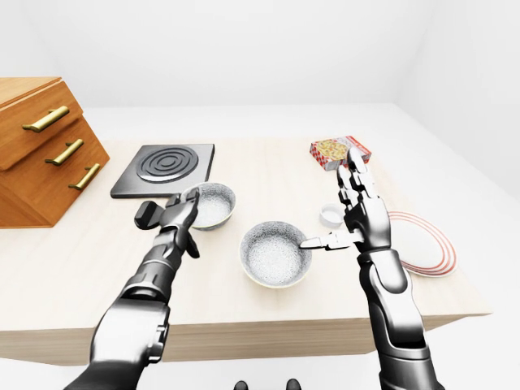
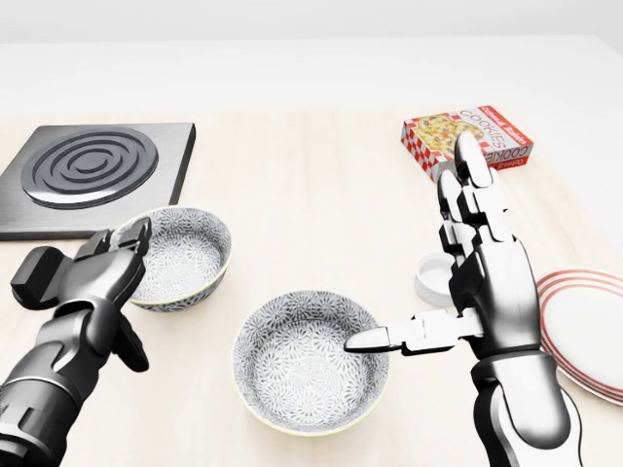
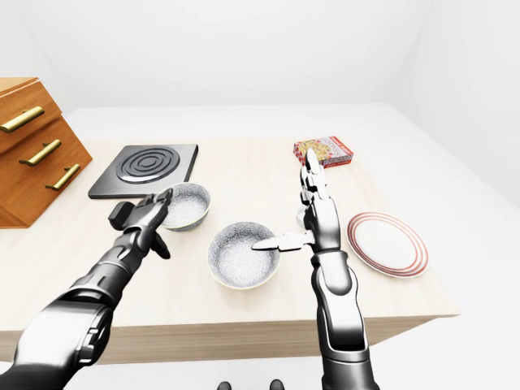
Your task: Pick the akita bowl from table center and place it on the plate.
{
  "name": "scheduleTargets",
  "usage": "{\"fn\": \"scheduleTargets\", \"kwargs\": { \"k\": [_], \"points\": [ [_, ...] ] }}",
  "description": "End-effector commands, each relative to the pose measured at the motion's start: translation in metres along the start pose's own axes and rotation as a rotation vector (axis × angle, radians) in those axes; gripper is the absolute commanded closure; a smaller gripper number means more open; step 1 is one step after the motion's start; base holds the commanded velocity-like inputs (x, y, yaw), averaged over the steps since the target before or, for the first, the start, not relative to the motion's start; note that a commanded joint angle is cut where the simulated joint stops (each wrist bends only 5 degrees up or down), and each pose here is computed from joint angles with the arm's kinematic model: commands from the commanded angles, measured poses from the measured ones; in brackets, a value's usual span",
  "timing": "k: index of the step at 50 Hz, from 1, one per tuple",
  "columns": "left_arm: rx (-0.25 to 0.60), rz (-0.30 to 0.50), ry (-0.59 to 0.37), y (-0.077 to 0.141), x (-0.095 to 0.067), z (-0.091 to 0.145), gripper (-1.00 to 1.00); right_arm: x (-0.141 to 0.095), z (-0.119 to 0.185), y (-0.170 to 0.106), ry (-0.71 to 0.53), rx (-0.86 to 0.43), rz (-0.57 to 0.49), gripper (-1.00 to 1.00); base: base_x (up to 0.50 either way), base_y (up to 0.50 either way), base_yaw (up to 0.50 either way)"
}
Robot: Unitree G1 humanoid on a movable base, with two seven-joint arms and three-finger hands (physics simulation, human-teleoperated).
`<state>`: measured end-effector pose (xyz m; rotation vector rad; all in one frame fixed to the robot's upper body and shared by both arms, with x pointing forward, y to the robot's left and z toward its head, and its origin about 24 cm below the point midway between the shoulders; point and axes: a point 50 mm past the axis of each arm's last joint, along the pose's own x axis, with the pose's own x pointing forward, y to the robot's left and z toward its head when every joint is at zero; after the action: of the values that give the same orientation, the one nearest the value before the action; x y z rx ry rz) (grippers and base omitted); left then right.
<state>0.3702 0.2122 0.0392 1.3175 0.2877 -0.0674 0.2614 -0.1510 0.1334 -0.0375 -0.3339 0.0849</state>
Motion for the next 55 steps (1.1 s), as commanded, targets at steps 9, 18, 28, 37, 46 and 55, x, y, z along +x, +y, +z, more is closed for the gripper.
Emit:
{"fn": "scheduleTargets", "kwargs": {
  "k": [9,18,28,37,46,55],
  "points": [
    [0.221,-0.095,-0.004,-0.008,0.001,0.006,-0.73,0.0,-0.004,-0.001,0.017,-0.003,0.003,-1.0,0.0,0.0,0.0],
    [0.254,-0.127,-0.004,-0.015,0.0,0.005,0.81,0.0,-0.005,0.0,0.023,-0.004,0.006,-1.0,0.0,0.0,0.0],
    [0.279,-0.114,-0.018,-0.011,0.001,0.01,1.0,0.001,-0.006,0.001,0.024,-0.006,0.009,-1.0,0.0,0.0,0.0],
    [0.281,-0.095,-0.042,-0.011,0.001,0.014,1.0,0.0,-0.007,0.003,0.028,-0.006,0.015,-1.0,0.0,0.0,0.0],
    [0.407,0.027,-0.117,0.015,0.006,0.016,1.0,0.001,-0.005,0.003,0.022,-0.006,0.013,-1.0,0.0,0.0,0.0],
    [0.476,0.119,-0.137,0.043,-0.001,0.014,1.0,0.002,-0.005,0.004,0.021,-0.006,0.013,-1.0,0.0,0.0,0.0]
  ]
}}
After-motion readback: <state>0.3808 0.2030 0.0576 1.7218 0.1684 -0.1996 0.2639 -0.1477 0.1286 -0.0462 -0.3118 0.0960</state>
